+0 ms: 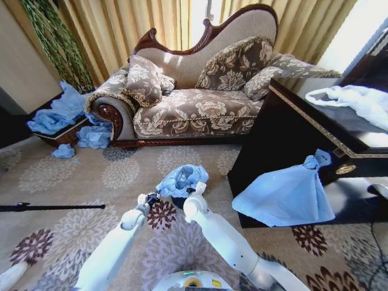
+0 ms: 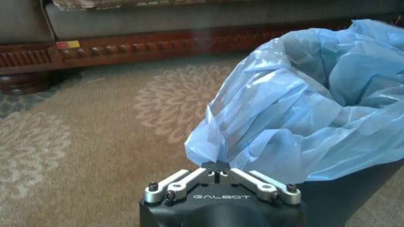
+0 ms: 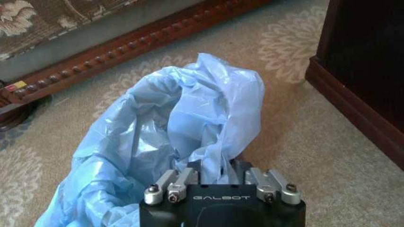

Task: Place a garbage bag over the trash bin.

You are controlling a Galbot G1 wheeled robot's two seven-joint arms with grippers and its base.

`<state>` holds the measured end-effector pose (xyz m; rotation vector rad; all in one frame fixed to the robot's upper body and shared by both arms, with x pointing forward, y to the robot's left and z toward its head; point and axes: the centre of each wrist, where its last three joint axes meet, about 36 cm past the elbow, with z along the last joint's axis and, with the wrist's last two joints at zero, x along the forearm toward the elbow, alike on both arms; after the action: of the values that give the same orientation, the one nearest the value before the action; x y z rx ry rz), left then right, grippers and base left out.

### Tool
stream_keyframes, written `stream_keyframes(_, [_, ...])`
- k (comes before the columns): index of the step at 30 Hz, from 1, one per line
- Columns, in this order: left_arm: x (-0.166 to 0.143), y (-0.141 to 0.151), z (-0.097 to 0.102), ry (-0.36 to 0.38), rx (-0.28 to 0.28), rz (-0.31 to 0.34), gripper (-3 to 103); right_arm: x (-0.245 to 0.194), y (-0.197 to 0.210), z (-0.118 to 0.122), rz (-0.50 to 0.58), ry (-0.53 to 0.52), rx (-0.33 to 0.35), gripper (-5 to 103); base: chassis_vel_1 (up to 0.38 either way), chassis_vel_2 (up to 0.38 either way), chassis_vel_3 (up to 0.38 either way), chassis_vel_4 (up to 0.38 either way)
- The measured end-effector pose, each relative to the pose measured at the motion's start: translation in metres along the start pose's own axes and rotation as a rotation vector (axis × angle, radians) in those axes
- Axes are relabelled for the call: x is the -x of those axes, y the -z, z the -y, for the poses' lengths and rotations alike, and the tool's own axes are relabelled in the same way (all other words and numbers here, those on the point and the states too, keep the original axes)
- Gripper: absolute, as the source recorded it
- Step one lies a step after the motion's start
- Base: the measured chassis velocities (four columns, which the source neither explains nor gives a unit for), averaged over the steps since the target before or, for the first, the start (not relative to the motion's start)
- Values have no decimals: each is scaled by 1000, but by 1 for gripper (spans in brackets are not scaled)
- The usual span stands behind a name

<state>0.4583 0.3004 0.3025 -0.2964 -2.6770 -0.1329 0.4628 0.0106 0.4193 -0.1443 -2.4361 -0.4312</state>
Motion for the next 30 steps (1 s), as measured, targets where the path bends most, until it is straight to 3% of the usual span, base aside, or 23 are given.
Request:
stream_keyframes(5, [1, 0, 1, -2, -2, -1, 0, -2, -1, 2, 8, 6, -5, 12, 0, 0, 0, 0])
stream_keyframes(9, [1, -1, 1, -3, -4, -2, 0, -3, -2, 4, 12, 7, -5, 1, 0, 0, 0, 0])
stream_keyframes(30, [5, -6, 4, -3, -11, -7, 0, -9, 0, 27, 35, 9, -13, 0, 0, 0, 0, 0])
